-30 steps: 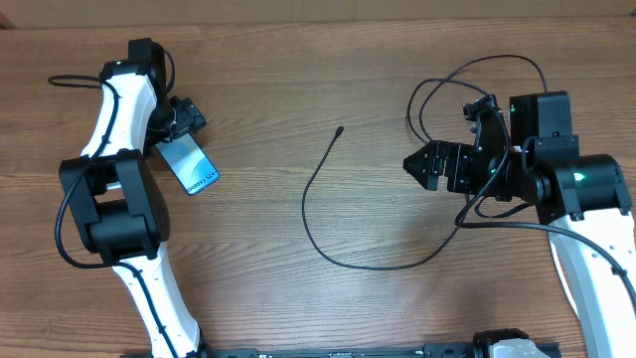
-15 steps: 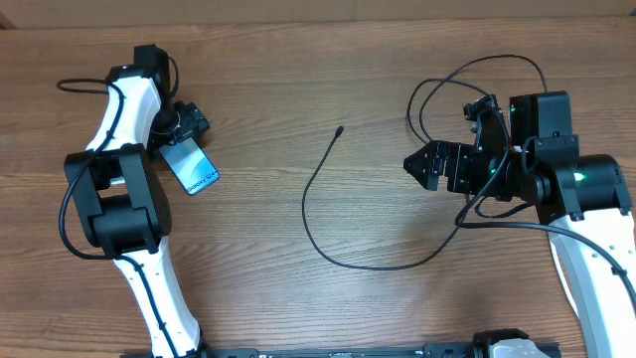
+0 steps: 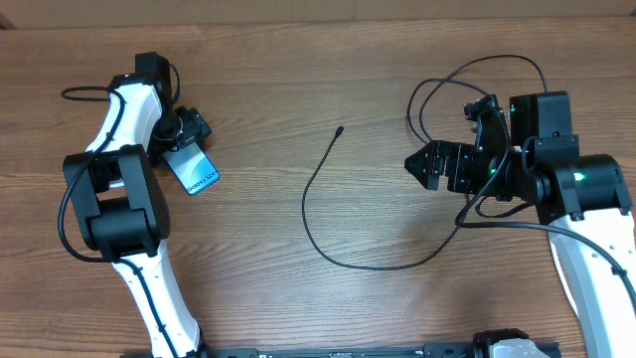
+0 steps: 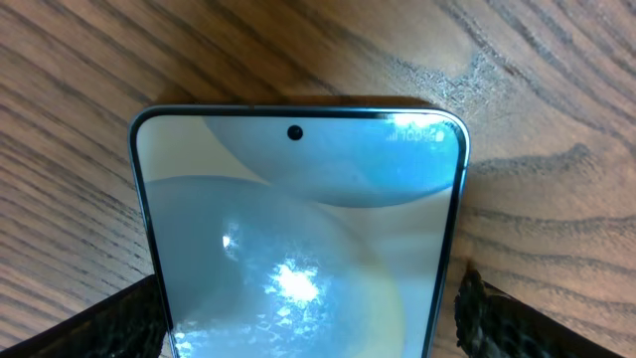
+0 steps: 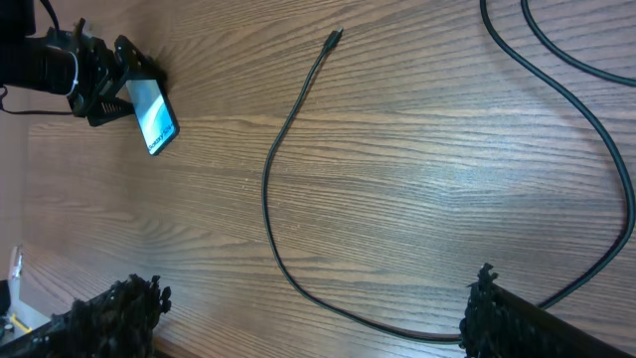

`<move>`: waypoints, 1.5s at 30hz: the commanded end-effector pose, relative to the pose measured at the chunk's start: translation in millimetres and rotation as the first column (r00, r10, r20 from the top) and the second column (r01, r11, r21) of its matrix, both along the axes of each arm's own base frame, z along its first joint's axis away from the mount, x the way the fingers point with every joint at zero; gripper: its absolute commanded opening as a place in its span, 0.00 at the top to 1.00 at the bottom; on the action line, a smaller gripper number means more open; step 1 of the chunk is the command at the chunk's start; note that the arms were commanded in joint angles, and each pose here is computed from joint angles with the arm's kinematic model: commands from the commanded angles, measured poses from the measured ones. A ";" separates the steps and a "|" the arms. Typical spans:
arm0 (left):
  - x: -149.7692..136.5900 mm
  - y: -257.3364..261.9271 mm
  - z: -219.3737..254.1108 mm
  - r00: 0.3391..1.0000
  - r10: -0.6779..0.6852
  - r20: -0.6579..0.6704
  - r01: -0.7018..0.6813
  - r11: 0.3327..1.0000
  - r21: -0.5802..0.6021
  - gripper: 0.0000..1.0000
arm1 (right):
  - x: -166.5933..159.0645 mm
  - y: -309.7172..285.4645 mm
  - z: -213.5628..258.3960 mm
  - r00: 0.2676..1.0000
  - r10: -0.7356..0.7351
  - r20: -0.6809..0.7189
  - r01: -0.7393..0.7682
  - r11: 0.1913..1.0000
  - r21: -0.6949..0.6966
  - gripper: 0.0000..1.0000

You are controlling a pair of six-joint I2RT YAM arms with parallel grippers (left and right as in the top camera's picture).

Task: Plug charger to phone and switch on socket
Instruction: 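Lower the left gripper onto the phone and close on its sides, then lift the phone with the left gripper and carry it toward the center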

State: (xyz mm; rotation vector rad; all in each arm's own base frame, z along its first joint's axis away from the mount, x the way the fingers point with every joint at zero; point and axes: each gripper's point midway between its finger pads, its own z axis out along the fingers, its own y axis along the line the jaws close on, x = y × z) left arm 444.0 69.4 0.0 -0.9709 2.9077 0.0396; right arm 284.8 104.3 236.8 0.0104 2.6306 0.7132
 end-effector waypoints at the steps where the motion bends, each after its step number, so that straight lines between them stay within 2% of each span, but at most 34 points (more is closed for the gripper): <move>1: -28.2 -8.5 -28.6 0.994 0.006 -0.110 -0.011 0.999 -0.045 0.07 | 4.9 -2.3 10.0 0.999 -0.008 0.034 0.008 1.000 -0.006 0.00; 8: -36.4 -17.3 -28.0 0.990 0.001 -0.142 -0.013 0.997 -0.082 0.13 | 4.9 -2.3 10.0 0.999 -0.008 0.034 0.008 1.000 -0.006 0.00; 27: -33.6 -58.1 -28.0 0.986 -0.081 -0.144 0.070 0.994 -0.085 0.15 | 4.9 -2.3 10.0 0.999 -0.008 0.034 0.008 1.000 -0.006 0.00; 34: -33.3 -90.2 -27.2 0.983 -0.121 -0.135 0.100 0.983 -0.154 0.16 | 5.0 -2.3 10.1 0.999 -0.008 0.035 0.008 1.000 -0.006 0.00; 45: -32.6 -138.0 -27.6 0.966 -0.232 -0.112 0.214 0.965 -0.155 0.18 | 4.9 -2.3 10.0 0.999 -0.008 0.034 0.008 1.000 -0.006 0.00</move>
